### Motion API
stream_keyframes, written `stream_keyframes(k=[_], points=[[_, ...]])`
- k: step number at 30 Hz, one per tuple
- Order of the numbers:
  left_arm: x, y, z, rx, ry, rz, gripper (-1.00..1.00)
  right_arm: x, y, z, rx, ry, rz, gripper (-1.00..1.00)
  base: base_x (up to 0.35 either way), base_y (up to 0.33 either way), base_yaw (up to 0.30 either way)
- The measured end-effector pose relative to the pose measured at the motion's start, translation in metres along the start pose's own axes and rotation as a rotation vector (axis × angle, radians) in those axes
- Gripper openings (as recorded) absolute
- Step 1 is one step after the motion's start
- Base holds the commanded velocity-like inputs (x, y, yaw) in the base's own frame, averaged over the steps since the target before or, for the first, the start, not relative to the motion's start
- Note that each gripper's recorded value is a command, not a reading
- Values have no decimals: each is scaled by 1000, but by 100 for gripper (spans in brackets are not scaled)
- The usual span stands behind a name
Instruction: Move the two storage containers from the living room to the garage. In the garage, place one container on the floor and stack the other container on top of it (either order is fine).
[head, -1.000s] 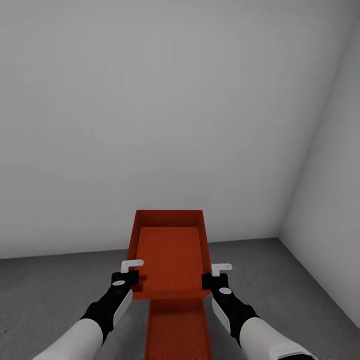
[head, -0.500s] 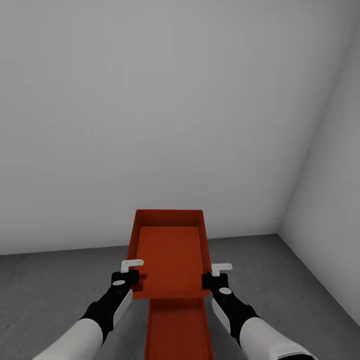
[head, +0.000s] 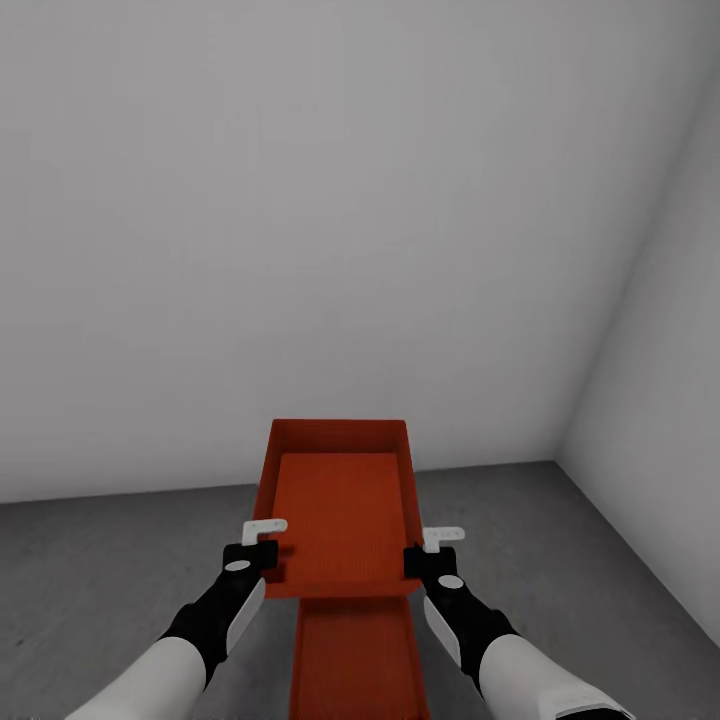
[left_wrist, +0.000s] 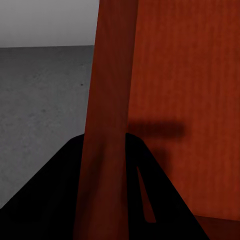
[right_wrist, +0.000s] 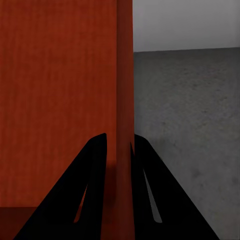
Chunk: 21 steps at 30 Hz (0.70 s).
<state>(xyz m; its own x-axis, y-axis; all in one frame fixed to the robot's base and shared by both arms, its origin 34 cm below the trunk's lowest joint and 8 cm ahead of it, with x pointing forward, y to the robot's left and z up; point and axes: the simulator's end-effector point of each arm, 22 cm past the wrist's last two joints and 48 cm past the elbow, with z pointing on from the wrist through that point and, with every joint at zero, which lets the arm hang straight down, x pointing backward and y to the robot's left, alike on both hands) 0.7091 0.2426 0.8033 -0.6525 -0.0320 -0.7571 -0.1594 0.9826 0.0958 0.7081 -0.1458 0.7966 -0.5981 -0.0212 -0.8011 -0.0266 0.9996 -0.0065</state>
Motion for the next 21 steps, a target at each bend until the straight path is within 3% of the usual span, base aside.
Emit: stream_keyframes(k=[21], points=[[19, -1, 8, -1, 34, 7, -100, 20, 0, 7, -1, 34, 1, -100, 0, 0, 0]])
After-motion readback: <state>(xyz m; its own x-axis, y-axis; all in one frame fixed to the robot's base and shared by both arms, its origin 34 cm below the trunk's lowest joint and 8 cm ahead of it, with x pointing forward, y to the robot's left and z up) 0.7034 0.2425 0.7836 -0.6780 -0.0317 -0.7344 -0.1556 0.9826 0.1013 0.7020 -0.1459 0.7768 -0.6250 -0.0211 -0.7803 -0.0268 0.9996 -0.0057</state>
